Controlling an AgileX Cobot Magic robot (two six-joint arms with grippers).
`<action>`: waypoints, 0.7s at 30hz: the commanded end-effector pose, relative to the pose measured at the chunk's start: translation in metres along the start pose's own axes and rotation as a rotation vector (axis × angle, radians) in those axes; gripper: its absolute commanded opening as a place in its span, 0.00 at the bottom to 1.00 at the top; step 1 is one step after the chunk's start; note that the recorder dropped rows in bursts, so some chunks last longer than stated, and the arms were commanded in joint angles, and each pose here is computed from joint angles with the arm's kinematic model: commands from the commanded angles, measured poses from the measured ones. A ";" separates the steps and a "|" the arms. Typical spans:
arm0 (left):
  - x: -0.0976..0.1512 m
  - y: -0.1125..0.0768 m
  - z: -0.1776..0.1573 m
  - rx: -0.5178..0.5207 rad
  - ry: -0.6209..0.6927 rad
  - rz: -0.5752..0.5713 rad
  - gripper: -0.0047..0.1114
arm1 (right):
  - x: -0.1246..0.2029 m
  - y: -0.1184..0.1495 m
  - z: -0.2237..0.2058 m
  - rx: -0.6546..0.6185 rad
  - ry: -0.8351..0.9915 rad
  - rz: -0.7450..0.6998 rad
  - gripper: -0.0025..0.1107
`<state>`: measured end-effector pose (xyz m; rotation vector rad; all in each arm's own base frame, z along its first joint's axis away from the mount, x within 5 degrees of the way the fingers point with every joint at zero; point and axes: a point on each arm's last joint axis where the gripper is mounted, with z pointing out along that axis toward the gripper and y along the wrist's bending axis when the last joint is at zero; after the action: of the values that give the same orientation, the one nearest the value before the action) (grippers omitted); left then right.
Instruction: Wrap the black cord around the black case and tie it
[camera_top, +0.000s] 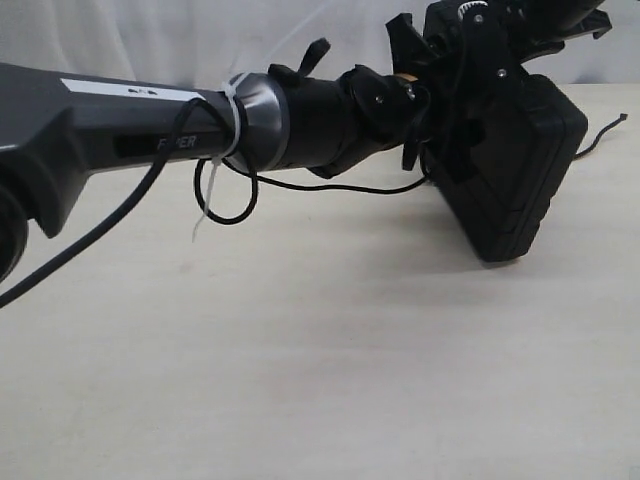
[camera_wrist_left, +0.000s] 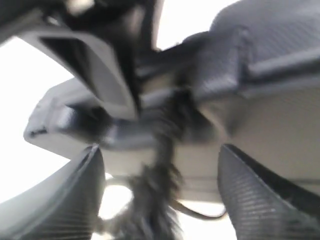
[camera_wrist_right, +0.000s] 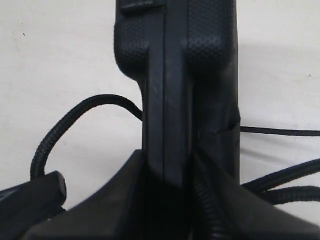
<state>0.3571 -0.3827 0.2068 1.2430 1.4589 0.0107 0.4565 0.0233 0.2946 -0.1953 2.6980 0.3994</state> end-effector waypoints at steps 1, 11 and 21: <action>-0.004 0.002 -0.016 0.013 0.001 0.002 0.57 | 0.004 -0.002 0.009 -0.001 0.043 -0.004 0.06; 0.017 0.013 -0.019 -0.026 0.058 0.009 0.48 | 0.004 -0.002 0.009 -0.001 0.043 -0.004 0.06; 0.027 -0.002 -0.004 0.008 0.048 0.190 0.05 | 0.004 -0.002 0.009 -0.001 0.043 -0.004 0.06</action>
<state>0.3569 -0.3599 0.1936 1.3705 1.3952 0.1539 0.4565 0.0235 0.2946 -0.1949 2.6976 0.4018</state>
